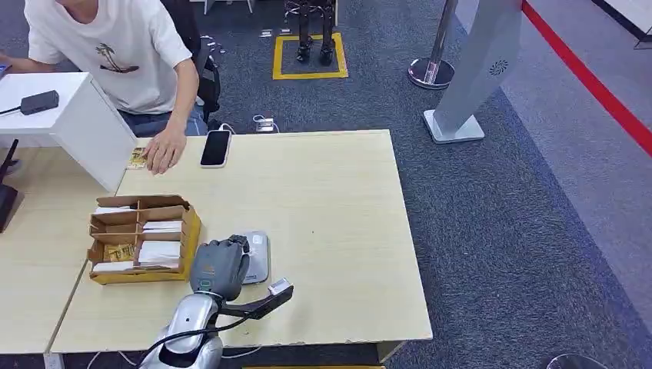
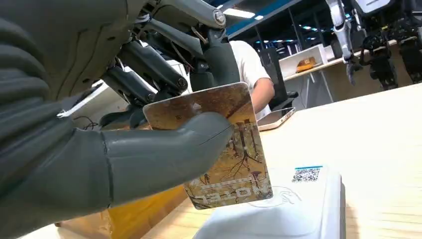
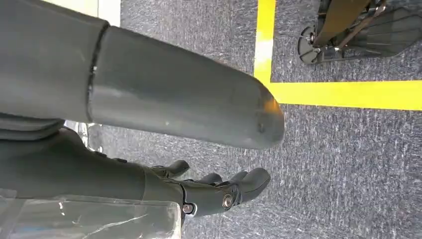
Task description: Pass the card to the sensor for recognition and then transmit it.
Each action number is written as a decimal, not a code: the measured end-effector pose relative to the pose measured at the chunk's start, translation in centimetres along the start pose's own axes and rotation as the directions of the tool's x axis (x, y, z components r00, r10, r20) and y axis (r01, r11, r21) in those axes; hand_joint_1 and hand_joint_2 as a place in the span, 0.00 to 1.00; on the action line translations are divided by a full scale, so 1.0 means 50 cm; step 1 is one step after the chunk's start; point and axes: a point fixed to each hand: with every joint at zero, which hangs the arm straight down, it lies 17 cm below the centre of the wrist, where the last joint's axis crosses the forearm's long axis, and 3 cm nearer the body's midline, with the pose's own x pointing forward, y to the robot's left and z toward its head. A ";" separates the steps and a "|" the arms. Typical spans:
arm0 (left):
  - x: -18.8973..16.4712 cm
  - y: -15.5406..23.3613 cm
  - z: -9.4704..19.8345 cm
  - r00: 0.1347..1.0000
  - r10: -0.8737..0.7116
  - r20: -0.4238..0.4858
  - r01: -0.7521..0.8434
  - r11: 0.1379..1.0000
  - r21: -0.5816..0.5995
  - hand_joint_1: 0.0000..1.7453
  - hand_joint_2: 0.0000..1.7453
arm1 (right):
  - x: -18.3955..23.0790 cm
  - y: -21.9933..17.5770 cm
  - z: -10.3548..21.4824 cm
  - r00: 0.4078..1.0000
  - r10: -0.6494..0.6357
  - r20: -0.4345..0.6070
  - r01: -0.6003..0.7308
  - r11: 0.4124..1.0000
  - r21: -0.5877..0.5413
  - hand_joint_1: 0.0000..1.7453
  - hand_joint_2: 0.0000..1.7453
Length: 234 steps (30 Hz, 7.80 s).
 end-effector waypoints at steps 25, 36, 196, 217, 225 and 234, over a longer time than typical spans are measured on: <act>-0.005 0.017 -0.001 1.000 -0.002 -0.004 0.002 1.000 0.019 1.00 1.00 | 0.000 -0.001 0.000 1.000 -0.019 -0.003 0.019 1.000 -0.002 0.00 0.00; 0.012 -0.002 0.004 1.000 0.009 0.014 -0.009 1.000 -0.009 1.00 1.00 | -0.001 -0.001 0.000 1.000 -0.028 -0.006 0.028 1.000 -0.002 0.00 0.00; -0.216 0.150 -0.005 0.998 0.006 0.065 -0.004 0.999 -0.042 0.00 1.00 | -0.014 -0.016 -0.005 0.991 -0.124 -0.039 0.124 0.992 -0.012 0.00 0.00; -0.234 0.078 0.110 0.999 -0.018 0.040 0.023 0.993 -0.119 0.00 1.00 | -0.013 -0.017 -0.005 0.989 -0.142 -0.038 0.141 0.990 -0.016 0.00 0.00; -0.248 0.066 0.140 1.000 -0.024 0.006 0.025 0.990 -0.136 0.00 1.00 | -0.012 -0.017 -0.005 0.990 -0.140 -0.036 0.139 0.990 -0.016 0.00 0.00; -0.283 0.031 0.182 0.994 -0.081 -0.072 0.067 0.981 -0.181 0.00 1.00 | -0.015 -0.017 -0.005 0.990 -0.133 -0.045 0.133 0.991 -0.017 0.00 0.00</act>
